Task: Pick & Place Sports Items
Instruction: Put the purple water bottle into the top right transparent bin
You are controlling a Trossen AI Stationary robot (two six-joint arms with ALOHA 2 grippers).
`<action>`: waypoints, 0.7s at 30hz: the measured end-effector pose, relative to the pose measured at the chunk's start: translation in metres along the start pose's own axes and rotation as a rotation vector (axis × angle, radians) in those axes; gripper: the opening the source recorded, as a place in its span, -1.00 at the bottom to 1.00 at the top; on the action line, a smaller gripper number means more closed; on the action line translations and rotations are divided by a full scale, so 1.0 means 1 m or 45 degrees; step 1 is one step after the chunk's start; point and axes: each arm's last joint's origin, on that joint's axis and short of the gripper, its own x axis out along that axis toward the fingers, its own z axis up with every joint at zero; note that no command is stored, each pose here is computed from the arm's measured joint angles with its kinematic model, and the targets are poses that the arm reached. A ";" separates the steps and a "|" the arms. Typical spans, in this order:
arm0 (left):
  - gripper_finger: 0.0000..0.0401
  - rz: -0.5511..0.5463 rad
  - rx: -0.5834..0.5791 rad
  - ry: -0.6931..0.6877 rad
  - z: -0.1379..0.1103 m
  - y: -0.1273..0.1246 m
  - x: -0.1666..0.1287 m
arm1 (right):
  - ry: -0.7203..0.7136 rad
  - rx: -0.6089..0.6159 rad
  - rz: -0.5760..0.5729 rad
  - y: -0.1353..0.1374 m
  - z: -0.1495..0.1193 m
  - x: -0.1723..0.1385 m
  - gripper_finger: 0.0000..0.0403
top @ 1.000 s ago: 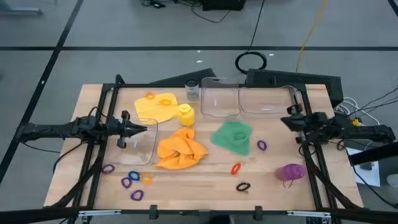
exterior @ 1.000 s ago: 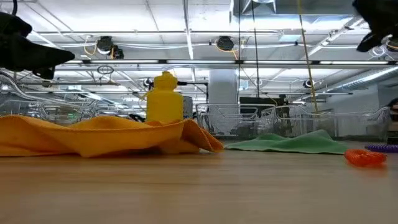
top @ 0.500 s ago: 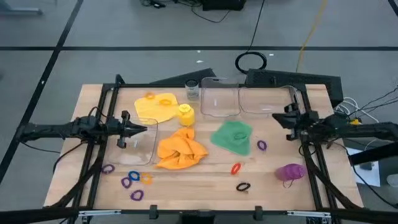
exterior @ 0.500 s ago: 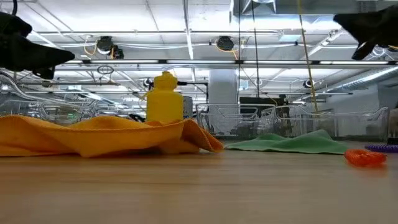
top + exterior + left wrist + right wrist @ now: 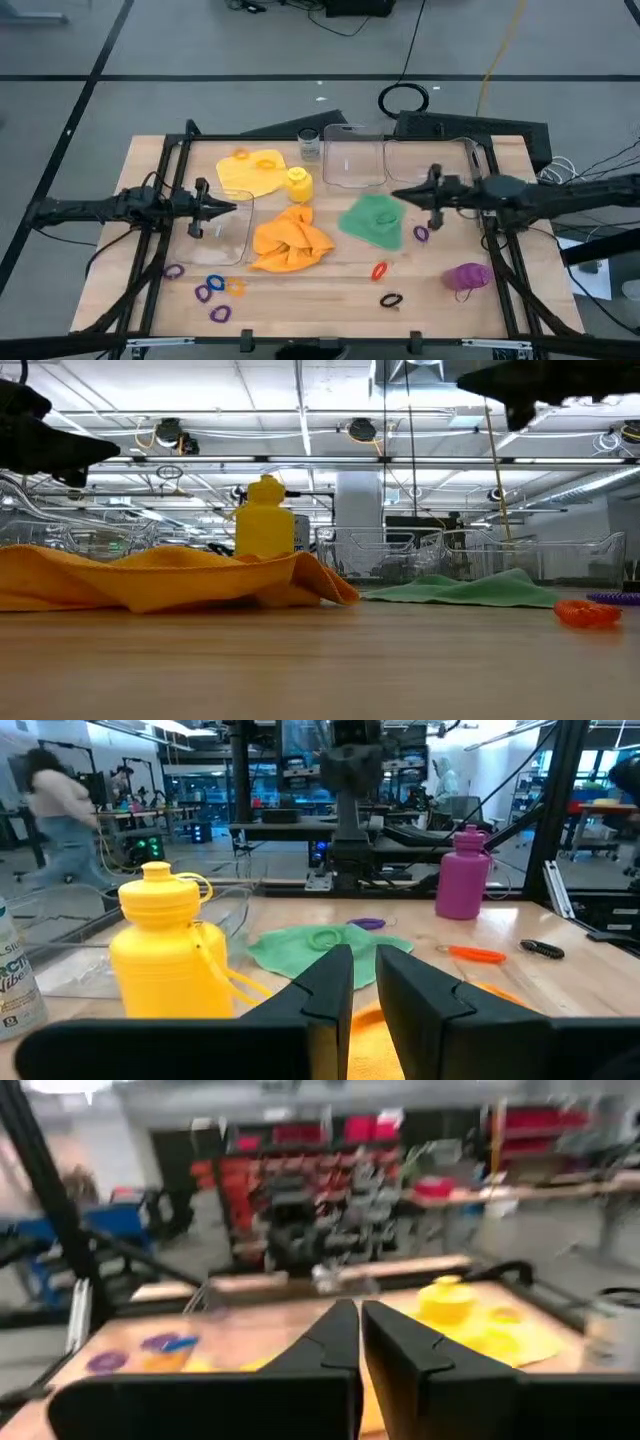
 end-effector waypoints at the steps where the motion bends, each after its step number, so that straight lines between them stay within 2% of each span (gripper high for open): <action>1: -0.76 0.000 -0.031 -0.003 0.000 0.000 0.000 | 0.038 -0.005 0.014 0.004 0.003 0.006 -1.00; 5: -0.76 -0.004 -0.229 -0.013 0.001 0.000 0.000 | 0.110 -0.009 0.083 0.026 0.020 0.028 -1.00; 10: -0.76 -0.009 -0.422 -0.038 0.003 0.000 0.000 | 0.206 -0.049 0.052 0.064 0.036 0.042 -1.00; 17: -0.76 -0.015 -0.476 -0.071 0.005 0.000 0.000 | 0.287 -0.059 -0.067 0.125 0.055 0.035 -1.00; 21: -0.76 -0.017 -0.511 -0.071 0.006 0.000 0.000 | 0.273 0.001 -0.044 0.159 0.056 0.020 -1.00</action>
